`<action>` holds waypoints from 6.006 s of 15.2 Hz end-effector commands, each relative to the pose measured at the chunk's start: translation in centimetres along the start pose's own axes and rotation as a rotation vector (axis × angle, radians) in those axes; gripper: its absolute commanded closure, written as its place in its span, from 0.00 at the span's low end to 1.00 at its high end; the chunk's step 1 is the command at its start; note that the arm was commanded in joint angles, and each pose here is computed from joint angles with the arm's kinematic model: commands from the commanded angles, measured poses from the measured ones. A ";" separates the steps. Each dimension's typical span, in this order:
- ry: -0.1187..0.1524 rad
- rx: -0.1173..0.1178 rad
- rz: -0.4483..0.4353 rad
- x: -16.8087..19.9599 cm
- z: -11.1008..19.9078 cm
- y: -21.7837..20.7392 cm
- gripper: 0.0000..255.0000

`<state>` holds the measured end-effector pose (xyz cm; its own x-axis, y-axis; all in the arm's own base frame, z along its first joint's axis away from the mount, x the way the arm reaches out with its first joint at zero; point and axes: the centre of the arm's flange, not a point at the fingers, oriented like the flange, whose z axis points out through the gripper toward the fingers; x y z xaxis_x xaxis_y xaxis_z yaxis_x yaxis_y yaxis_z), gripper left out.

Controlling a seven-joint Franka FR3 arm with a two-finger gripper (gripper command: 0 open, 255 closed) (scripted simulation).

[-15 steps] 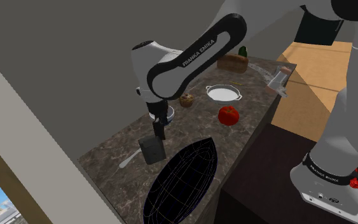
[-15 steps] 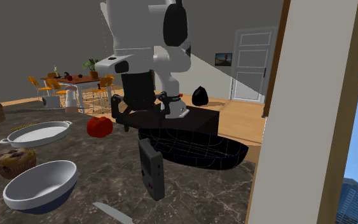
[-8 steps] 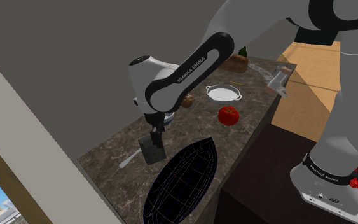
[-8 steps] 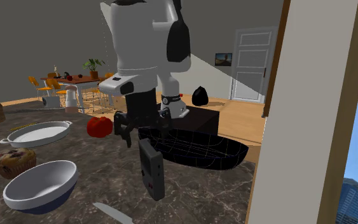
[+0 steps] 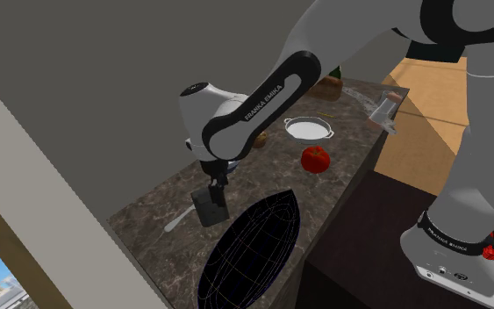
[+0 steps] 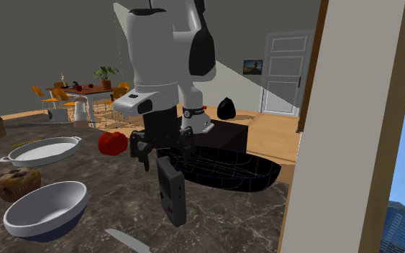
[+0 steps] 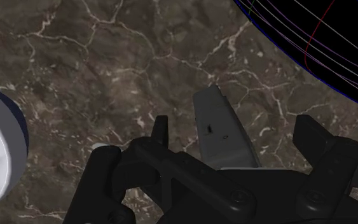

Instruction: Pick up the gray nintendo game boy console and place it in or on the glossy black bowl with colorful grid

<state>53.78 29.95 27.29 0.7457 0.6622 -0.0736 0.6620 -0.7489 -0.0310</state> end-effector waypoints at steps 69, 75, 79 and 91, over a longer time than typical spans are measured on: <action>0.000 0.000 0.000 -15.4 -14.0 -12.3 1.00; 0.000 0.000 0.000 -15.2 -10.8 -12.2 1.00; 0.000 0.000 0.000 -15.0 -8.7 -12.1 1.00; 0.000 0.000 0.000 -15.0 -8.5 -12.1 0.00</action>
<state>35.21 29.33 37.28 0.7457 0.6622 -0.0736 0.6620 -0.7489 -0.0310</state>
